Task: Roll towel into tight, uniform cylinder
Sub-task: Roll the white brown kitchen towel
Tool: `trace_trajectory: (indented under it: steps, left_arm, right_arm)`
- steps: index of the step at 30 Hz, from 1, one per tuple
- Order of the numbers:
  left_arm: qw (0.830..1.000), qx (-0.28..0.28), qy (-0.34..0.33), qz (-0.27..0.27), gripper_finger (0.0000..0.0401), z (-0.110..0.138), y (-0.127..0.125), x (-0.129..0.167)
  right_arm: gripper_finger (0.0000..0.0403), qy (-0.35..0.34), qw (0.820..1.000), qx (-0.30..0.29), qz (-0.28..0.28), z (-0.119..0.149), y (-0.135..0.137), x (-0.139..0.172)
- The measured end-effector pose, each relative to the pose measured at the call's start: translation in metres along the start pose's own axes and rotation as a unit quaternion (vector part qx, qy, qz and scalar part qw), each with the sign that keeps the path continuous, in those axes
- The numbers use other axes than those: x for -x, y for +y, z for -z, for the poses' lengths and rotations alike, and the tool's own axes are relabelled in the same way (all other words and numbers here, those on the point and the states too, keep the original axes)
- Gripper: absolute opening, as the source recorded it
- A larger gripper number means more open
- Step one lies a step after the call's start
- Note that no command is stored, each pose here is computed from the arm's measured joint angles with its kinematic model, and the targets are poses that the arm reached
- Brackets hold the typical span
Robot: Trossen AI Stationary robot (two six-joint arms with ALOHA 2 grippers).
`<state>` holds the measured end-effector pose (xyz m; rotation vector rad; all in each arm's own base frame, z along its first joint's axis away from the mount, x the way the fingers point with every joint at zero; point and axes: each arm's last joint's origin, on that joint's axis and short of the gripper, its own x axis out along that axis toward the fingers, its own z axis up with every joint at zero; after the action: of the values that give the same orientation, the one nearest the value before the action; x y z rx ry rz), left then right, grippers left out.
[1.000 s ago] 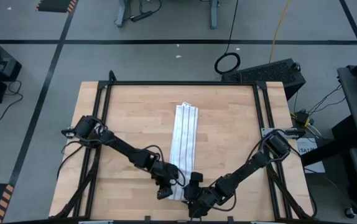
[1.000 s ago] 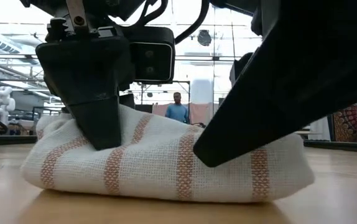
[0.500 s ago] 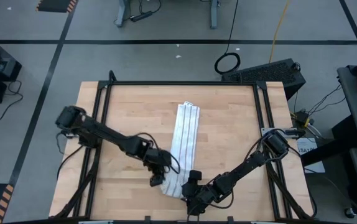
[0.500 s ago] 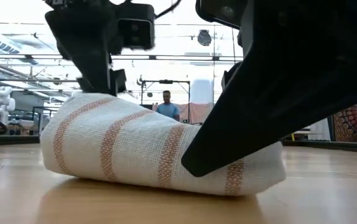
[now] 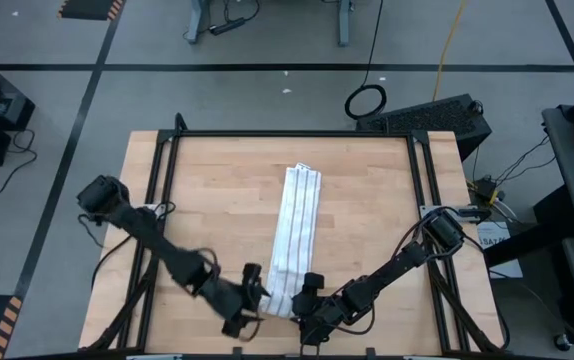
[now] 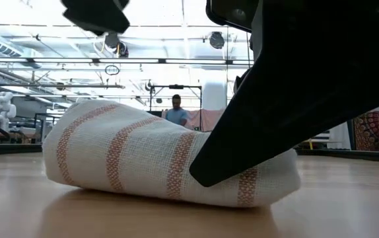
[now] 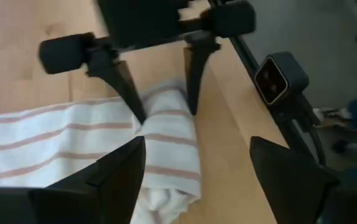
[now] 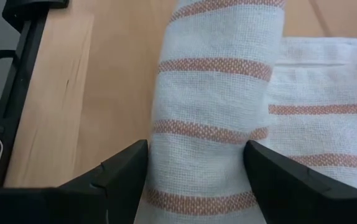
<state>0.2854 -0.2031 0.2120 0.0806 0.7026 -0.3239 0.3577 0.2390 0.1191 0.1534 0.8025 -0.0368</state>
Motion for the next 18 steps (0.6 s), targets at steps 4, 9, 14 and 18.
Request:
trace_trajectory:
  steps: [4, 9, 14, 18]
  left_arm:
    - [0.999, -0.014, 0.008, -0.031, 0.0316, 0.015, -0.019, -0.014]
    - [0.997, -0.026, 0.014, -0.069, 0.0346, 0.027, -0.024, -0.032]
    - [0.997, -0.044, 0.012, -0.064, 0.0366, 0.036, -0.022, -0.055]
    - [0.995, -0.067, 0.037, -0.07, 0.0368, 0.048, -0.022, -0.067]
  right_arm:
    - [0.0258, -0.001, 1.0, 0.0, 0.002, 0.0, 0.0, 0.0]
    - [0.0258, -0.001, 1.0, 0.01, 0.001, 0.0, 0.0, 0.0]
    - [0.0259, 0.0, 1.0, 0.028, 0.001, 0.0, 0.0, 0.0]
    - [0.0267, 0.001, 1.0, 0.03, 0.001, 0.0, 0.0, 0.0]
